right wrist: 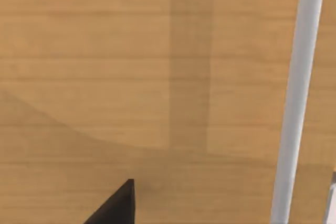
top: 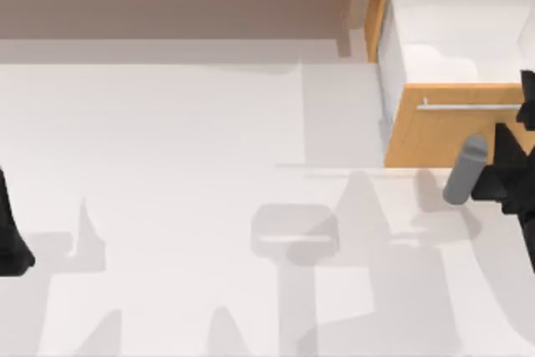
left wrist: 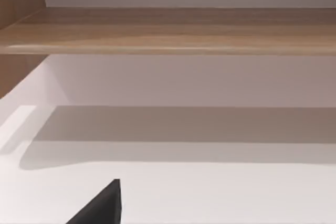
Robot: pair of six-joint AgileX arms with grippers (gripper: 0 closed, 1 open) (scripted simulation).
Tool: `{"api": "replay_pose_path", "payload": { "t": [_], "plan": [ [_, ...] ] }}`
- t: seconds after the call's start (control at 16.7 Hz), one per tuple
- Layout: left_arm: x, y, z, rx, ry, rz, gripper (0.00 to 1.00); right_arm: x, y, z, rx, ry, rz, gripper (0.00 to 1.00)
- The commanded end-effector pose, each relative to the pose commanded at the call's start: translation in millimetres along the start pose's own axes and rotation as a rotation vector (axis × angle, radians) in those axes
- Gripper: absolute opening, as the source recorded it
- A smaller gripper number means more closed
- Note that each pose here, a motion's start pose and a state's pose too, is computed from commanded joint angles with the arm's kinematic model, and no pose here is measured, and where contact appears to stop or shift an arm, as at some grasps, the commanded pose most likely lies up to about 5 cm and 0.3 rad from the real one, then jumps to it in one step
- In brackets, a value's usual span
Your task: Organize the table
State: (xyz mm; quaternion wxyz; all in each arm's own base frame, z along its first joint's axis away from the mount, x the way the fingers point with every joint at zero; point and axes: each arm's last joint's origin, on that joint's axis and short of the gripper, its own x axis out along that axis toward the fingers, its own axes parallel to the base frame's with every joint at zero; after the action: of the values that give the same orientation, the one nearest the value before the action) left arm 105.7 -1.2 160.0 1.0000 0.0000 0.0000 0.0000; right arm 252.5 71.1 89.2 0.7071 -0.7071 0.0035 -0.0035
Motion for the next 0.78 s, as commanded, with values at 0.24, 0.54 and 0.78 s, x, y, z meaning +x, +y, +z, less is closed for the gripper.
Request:
{"api": "replay_pose_path", "payload": {
  "t": [0.24, 0.54, 0.78],
  "plan": [
    [0.0, 0.0, 0.0, 0.0, 0.0, 0.0, 1.0, 0.0, 0.0, 0.0, 0.0, 0.0, 0.0, 0.47],
    [0.0, 0.0, 0.0, 0.0, 0.0, 0.0, 1.0, 0.0, 0.0, 0.0, 0.0, 0.0, 0.0, 0.1],
    [0.0, 0.0, 0.0, 0.0, 0.0, 0.0, 1.0, 0.0, 0.0, 0.0, 0.0, 0.0, 0.0, 0.0]
  ]
}}
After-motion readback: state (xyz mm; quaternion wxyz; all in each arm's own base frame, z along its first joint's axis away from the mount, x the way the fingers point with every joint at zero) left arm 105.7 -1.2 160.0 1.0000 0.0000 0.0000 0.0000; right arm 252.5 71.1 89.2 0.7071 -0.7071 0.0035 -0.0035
